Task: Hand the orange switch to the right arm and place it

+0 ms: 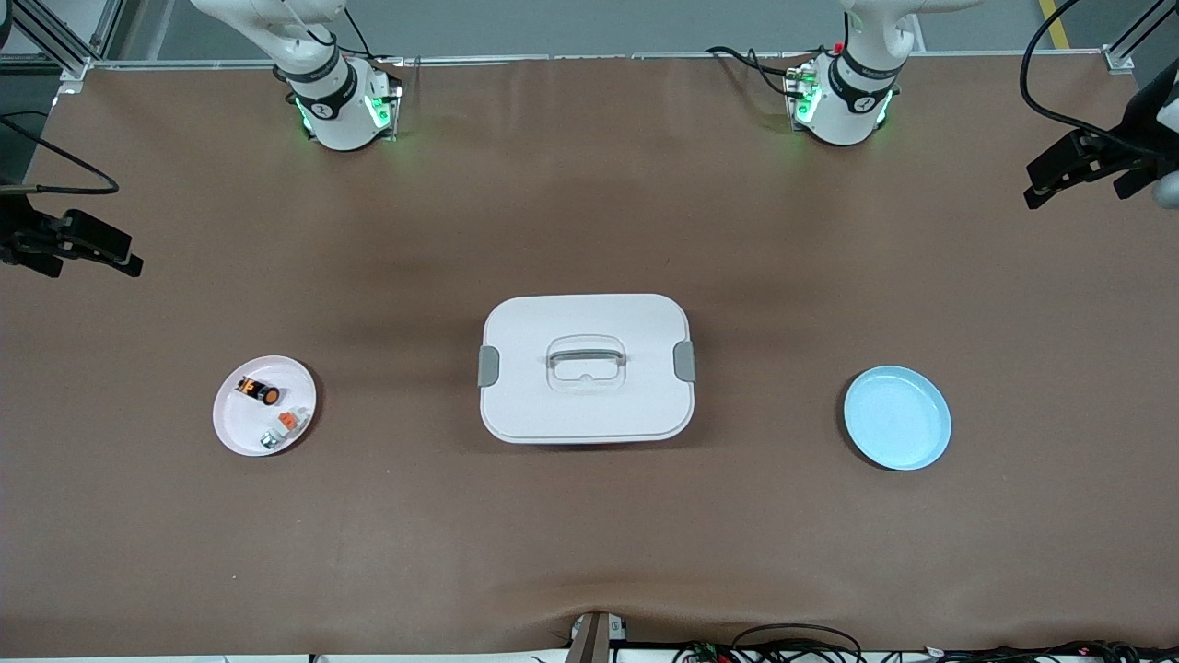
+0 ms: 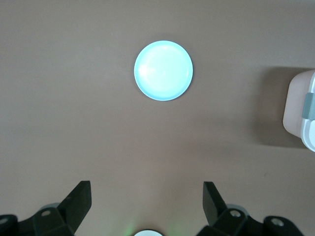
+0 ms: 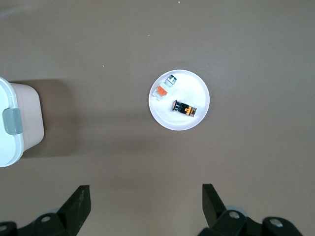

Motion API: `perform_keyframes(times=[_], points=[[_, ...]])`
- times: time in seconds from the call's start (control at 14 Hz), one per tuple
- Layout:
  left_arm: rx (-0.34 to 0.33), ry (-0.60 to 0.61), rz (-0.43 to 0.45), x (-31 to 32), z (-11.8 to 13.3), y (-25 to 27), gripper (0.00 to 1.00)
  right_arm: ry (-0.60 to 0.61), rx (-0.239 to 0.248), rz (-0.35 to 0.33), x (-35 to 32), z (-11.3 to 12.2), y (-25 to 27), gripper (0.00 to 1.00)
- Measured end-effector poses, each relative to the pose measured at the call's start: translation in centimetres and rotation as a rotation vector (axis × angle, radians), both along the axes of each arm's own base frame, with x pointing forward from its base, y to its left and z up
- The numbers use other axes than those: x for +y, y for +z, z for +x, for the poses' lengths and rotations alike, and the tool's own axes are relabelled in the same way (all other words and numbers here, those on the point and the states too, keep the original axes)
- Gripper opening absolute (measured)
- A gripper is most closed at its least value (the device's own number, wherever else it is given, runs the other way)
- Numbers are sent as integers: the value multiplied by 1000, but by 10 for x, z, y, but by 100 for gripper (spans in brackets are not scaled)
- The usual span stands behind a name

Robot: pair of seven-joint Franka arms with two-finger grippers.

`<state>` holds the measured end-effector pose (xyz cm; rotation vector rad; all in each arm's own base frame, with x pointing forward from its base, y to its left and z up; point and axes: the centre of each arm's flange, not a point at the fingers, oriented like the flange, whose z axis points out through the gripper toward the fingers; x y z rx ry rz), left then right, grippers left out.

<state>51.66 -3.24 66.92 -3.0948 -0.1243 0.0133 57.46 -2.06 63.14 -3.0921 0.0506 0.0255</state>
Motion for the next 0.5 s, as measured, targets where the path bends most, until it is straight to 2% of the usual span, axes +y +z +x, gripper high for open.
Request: perform_keyframes(times=[0.5], points=[[0,-17,0,-6,0,2,100,-1,12,8,-1,-1,-1,100]])
